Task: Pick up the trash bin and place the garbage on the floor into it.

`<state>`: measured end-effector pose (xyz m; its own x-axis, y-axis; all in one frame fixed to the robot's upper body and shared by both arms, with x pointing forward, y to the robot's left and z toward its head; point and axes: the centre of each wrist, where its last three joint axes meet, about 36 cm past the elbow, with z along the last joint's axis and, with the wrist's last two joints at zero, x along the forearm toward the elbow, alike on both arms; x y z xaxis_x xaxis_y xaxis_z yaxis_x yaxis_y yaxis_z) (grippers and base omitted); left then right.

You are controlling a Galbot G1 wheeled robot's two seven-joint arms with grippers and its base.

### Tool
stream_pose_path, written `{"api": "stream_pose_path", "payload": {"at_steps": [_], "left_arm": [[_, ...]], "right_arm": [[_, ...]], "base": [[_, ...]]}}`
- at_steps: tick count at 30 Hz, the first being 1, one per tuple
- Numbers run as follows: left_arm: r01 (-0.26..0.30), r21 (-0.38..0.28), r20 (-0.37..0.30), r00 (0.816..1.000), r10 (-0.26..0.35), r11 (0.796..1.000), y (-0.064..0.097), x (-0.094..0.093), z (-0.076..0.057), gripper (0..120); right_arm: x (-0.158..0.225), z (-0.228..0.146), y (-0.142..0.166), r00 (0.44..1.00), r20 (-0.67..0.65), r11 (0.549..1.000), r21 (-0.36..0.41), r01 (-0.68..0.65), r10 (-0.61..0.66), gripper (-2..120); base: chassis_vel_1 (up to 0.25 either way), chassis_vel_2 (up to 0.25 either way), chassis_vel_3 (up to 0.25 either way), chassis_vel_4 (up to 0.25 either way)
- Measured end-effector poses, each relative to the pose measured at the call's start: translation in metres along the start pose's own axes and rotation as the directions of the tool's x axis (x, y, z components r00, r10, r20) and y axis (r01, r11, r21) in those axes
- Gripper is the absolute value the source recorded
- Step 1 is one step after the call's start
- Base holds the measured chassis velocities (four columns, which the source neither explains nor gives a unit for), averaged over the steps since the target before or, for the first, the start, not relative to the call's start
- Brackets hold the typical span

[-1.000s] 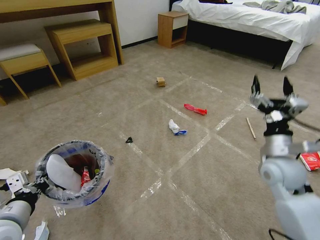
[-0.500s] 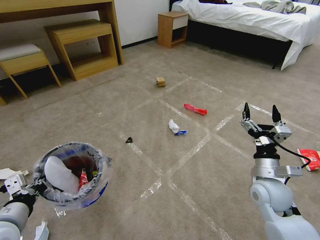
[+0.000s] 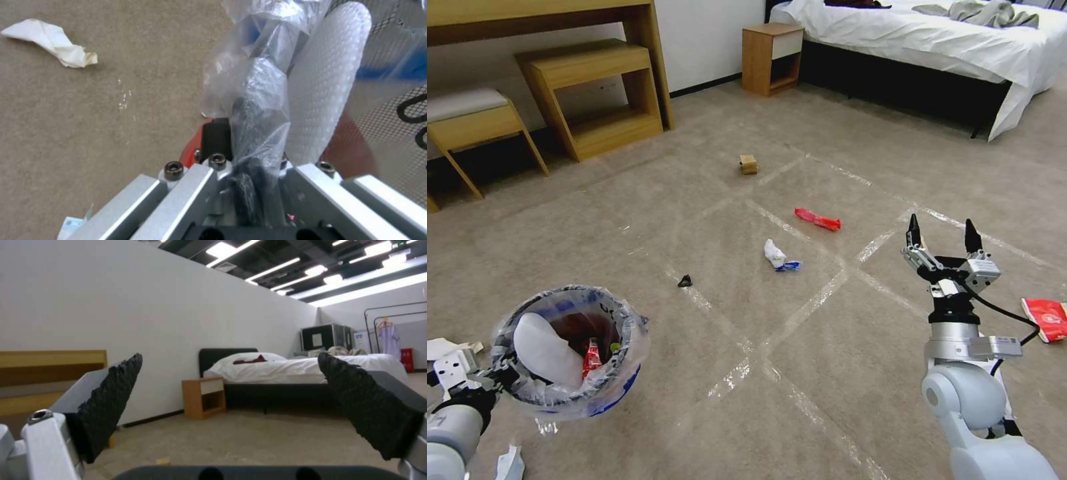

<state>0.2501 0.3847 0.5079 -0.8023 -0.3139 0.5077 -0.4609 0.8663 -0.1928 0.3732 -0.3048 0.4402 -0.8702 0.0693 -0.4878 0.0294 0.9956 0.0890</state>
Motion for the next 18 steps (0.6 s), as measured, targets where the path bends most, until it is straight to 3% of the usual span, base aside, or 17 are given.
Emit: {"api": "stream_pose_path", "payload": {"at_steps": [18], "left_arm": [[0.0, 0.001, 0.001, 1.0, 0.0, 1.0, -0.0001, 0.0001, 0.0009, 0]], "right_arm": [[0.0037, 0.0056, 0.0027, 1.0, -0.016, 1.0, -0.002, 0.005, -0.005, 100]], "base": [[-0.071, 0.072, 0.062, -0.066]]}}
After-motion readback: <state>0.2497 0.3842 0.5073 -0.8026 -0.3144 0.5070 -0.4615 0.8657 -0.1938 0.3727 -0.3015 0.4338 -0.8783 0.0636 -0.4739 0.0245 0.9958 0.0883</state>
